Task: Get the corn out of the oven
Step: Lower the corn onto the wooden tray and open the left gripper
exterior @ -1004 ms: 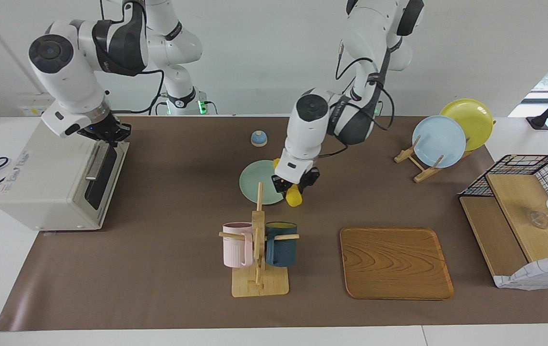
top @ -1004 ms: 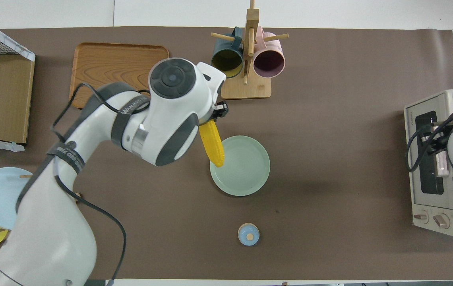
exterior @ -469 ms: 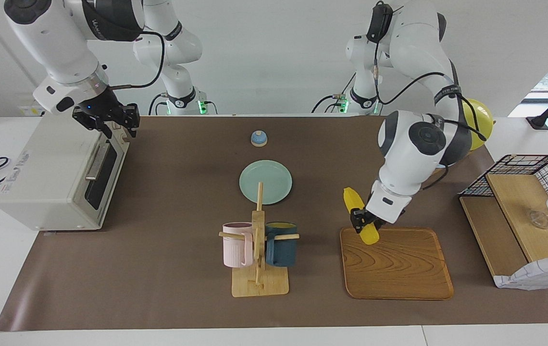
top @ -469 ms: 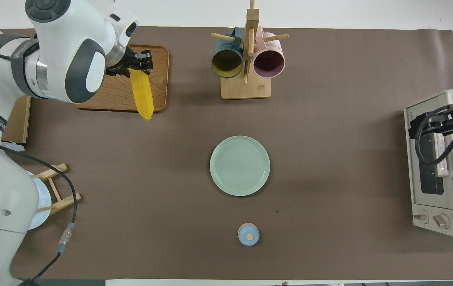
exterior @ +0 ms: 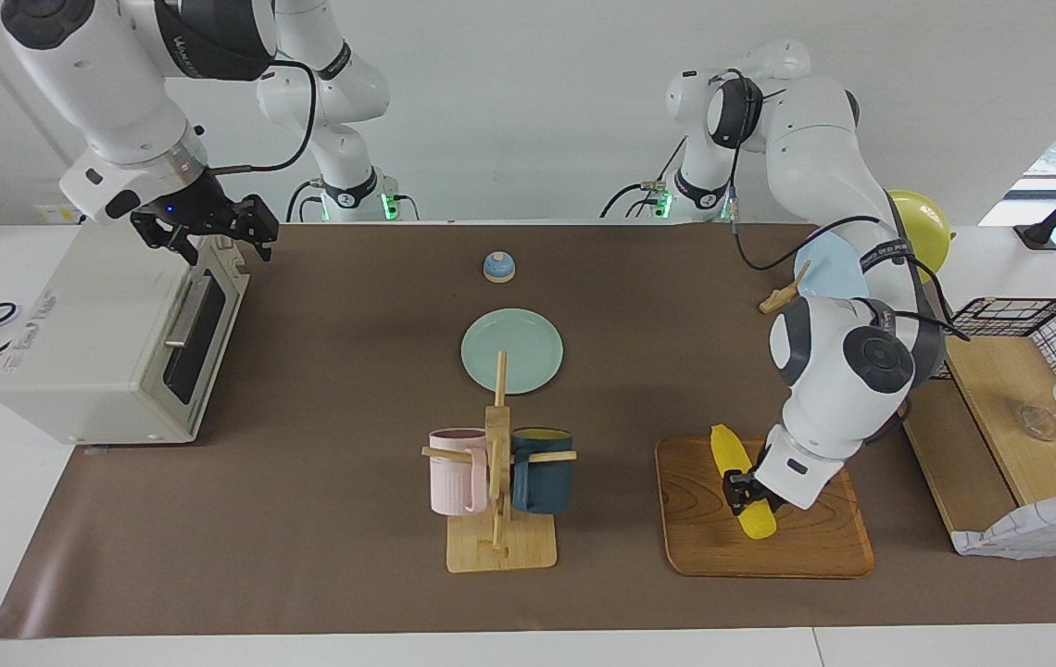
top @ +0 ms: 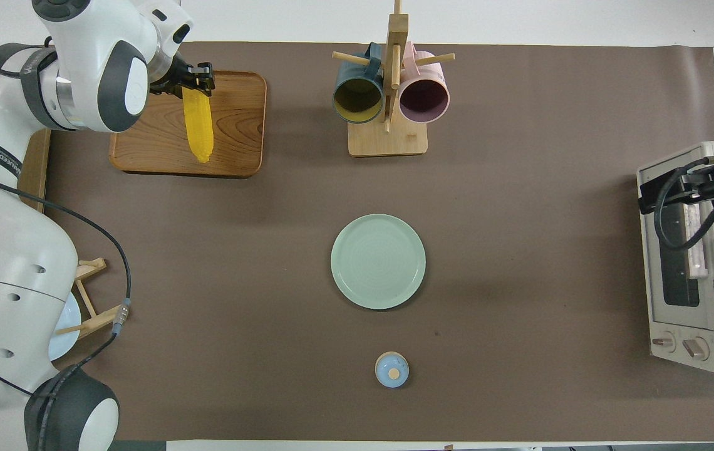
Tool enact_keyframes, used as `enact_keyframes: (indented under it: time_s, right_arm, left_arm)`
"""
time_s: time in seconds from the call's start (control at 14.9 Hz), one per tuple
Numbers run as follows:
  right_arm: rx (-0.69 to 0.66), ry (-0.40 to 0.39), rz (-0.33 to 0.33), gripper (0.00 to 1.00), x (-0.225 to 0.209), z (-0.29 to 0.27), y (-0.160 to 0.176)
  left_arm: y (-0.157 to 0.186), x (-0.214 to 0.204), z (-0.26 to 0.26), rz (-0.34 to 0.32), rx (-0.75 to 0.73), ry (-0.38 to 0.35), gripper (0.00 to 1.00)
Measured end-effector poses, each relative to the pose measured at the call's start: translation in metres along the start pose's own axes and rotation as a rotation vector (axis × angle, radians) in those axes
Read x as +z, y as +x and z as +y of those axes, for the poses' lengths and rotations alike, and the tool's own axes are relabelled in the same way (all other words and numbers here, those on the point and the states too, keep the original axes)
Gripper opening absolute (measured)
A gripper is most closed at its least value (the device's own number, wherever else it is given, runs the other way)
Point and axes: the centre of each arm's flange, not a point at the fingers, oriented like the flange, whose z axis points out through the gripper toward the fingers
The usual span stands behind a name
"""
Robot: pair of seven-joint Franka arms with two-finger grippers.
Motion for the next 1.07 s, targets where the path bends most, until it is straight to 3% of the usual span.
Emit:
enact_keyframes:
  time_s: [0.33,1.07]
  right_arm:
    - [0.005,0.001,0.009,1.0,-0.005,0.003,-0.004]
    - [0.047,-0.006,0.001,1.0,-0.001,0.027,-0.008]
  left_arm:
    - [0.004,0.0,0.001,0.036,0.013,-0.01,0.52]
    - [0.003,0.025,-0.002,0.014,0.031,-0.007,0.54]
